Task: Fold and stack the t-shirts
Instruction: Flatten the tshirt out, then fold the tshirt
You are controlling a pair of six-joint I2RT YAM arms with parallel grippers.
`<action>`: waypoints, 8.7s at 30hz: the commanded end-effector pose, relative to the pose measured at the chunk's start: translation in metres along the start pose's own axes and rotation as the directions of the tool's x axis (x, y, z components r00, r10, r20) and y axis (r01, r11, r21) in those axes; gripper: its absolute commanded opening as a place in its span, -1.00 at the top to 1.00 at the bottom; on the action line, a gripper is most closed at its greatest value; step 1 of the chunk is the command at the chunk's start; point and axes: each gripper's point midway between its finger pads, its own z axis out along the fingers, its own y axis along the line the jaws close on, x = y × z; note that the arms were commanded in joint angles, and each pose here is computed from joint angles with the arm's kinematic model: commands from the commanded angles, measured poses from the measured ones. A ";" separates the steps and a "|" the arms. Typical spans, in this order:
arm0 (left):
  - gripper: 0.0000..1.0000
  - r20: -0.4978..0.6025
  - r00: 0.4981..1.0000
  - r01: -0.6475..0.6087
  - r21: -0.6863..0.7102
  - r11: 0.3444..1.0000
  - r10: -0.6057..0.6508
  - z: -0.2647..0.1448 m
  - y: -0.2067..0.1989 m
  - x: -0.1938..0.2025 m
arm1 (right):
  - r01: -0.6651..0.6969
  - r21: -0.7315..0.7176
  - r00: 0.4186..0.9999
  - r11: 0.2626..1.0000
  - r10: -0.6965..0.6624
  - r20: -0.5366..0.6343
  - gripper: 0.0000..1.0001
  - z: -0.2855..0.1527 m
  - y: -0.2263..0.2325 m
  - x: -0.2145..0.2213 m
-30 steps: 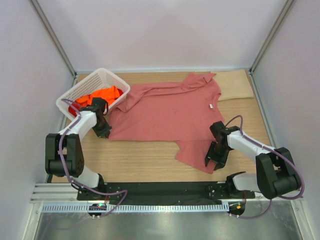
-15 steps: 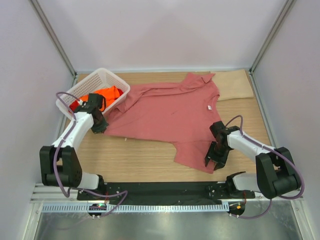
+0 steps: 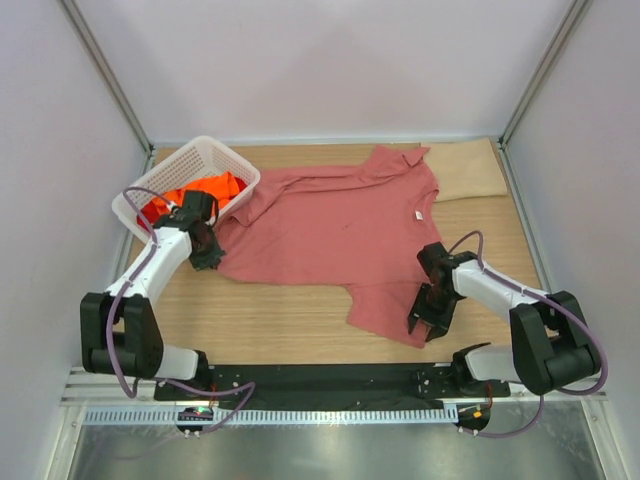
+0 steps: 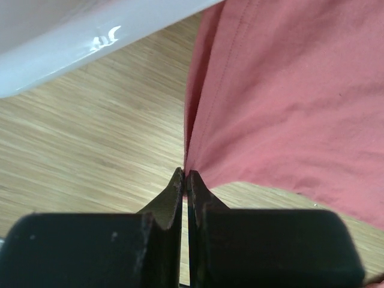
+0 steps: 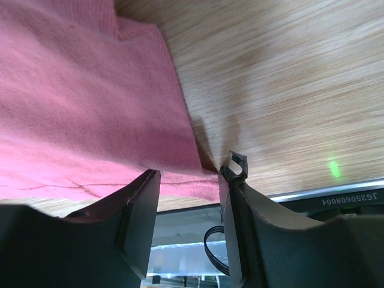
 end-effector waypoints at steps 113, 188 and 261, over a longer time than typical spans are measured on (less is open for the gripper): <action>0.99 0.637 0.758 -0.043 0.260 0.965 -0.138 -0.185 -0.099 -0.241 | 0.308 -0.244 0.115 0.920 0.218 0.969 0.97 -0.463 0.092 -0.278; 1.00 0.398 0.917 -0.005 0.066 0.998 -0.022 0.022 -0.082 -0.218 | 0.364 -0.133 0.339 0.922 0.001 0.941 0.97 -0.284 0.170 -0.366; 1.00 -0.220 0.958 -0.231 -0.218 0.948 0.183 0.058 0.004 -0.056 | 0.165 -0.098 0.959 0.981 -0.136 0.250 0.97 -0.118 0.026 -0.120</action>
